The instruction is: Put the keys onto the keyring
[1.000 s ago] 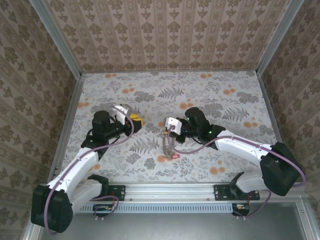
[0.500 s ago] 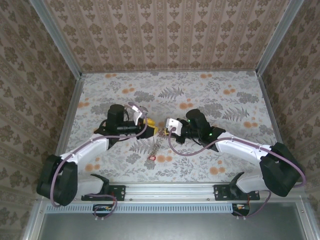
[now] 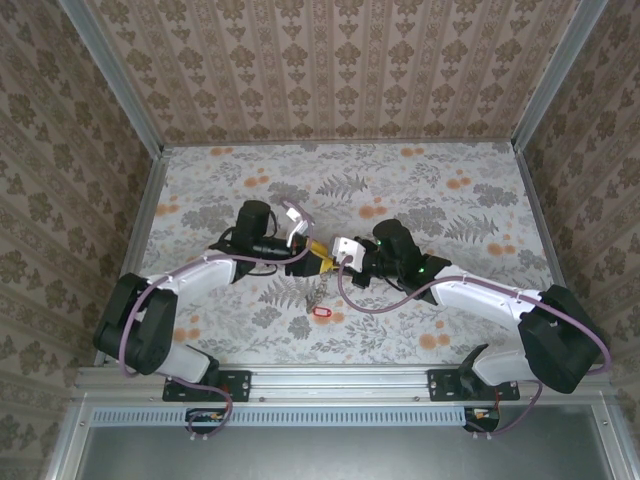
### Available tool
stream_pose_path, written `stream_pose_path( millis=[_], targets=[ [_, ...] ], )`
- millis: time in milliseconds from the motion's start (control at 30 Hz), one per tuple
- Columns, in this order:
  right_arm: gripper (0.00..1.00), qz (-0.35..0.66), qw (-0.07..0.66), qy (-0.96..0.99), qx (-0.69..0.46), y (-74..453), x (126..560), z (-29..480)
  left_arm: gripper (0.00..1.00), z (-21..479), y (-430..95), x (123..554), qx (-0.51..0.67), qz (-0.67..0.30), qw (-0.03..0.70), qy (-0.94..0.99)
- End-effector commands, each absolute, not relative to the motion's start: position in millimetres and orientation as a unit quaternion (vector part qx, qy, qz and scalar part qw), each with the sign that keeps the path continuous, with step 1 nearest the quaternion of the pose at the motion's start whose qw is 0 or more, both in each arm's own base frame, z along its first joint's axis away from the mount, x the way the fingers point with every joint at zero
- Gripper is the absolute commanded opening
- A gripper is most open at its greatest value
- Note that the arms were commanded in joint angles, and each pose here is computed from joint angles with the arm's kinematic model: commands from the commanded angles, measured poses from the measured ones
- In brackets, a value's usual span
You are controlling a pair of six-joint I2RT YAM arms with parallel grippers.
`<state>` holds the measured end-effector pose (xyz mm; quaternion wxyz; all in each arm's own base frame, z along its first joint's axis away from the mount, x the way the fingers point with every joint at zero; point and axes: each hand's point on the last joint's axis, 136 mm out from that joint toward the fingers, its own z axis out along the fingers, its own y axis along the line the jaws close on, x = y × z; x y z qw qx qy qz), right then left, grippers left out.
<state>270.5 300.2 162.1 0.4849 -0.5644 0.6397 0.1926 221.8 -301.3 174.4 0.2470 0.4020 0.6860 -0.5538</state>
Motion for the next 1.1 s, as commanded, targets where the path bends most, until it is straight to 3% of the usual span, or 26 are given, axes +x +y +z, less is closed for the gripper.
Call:
stream_pose_path(
  millis=[0,333,767,1067],
  targets=[
    [0.0,0.187,0.522,0.628,-0.546,299.6,278.8,182.0,0.51,185.9,-306.5,210.9,0.414,-0.577,0.219,0.669],
    [0.0,0.16,0.527,0.649,-0.525,292.0,292.0,179.8,0.38,197.1,-303.6,194.5,0.423,-0.586,0.191,0.664],
    [0.0,0.157,0.514,0.66,-0.524,290.6,295.0,173.3,0.42,218.0,-290.4,168.3,0.462,-0.585,0.204,0.634],
    [0.0,0.156,0.504,0.656,-0.54,291.9,292.6,169.3,0.46,219.9,-287.0,175.8,0.443,-0.587,0.196,0.649]
  ],
)
